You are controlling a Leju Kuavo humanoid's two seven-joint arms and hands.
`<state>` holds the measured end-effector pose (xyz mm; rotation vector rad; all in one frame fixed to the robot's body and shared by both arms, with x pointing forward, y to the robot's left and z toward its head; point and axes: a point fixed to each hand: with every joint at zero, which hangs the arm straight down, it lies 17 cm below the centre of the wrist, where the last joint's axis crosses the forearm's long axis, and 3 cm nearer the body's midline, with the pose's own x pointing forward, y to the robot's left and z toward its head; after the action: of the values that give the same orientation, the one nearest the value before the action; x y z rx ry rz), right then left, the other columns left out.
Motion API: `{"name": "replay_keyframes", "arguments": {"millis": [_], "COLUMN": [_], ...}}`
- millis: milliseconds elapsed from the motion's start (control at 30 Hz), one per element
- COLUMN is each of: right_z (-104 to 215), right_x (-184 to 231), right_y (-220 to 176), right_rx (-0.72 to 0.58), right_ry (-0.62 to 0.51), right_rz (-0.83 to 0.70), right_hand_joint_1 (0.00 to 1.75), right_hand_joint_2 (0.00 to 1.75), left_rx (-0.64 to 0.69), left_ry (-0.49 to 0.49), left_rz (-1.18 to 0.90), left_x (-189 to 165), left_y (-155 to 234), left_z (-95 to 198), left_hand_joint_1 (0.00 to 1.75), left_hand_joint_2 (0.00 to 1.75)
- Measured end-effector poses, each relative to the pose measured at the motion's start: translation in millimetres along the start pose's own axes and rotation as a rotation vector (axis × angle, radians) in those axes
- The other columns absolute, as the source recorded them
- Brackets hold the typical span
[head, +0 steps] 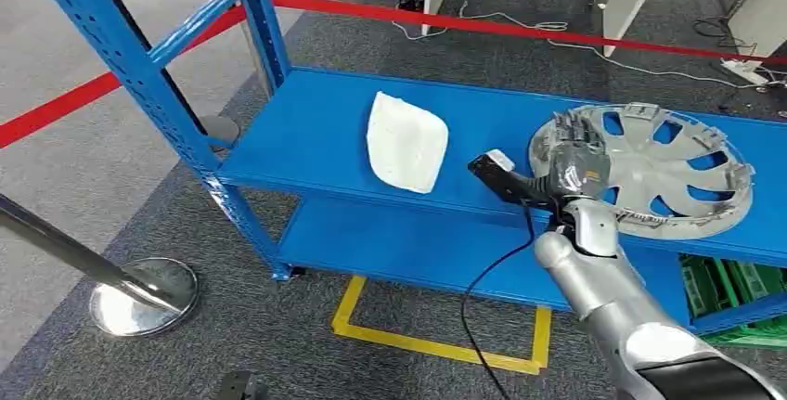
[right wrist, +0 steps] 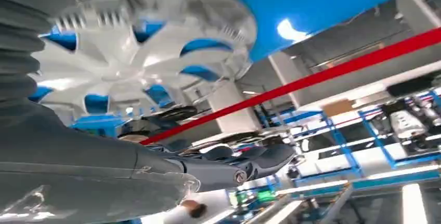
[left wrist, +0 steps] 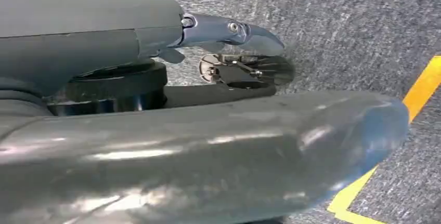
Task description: Take the parts from the cabinet and place them on the table.
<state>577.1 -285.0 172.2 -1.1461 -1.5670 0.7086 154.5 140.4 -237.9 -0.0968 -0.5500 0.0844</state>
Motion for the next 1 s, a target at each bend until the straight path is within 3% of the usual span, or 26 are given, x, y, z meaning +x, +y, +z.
{"name": "replay_keyframes", "arguments": {"millis": [300,567,767,1000], "right_z": [-12.8,7.2,33.8,49.5], "right_x": [-79.0,-162.3,-225.8,-250.5], "right_y": [-15.9,-5.7,0.5,5.2], "right_rx": [0.032,0.170,0.302,0.365], "right_ry": [0.135,0.315,0.484,0.574], "right_rz": [0.102,0.241,0.261,0.249], "right_hand_joint_1": [0.00,0.00,0.00,0.00], "right_hand_joint_2": [1.75,1.75,1.75,1.75], "left_rx": [-0.009,-0.023,-0.030,-0.034], "left_ry": [0.000,-0.001,0.004,0.005], "left_rz": [-0.024,-0.047,-0.057,-0.063], "left_x": [2.2,5.1,5.3,5.5], "left_y": [-0.9,-4.4,-6.8,-7.8], "left_z": [-1.0,-1.9,-2.1,-2.2], "left_hand_joint_1": [0.00,0.00,0.00,0.00], "left_hand_joint_2": [0.00,0.00,0.00,0.00]}}
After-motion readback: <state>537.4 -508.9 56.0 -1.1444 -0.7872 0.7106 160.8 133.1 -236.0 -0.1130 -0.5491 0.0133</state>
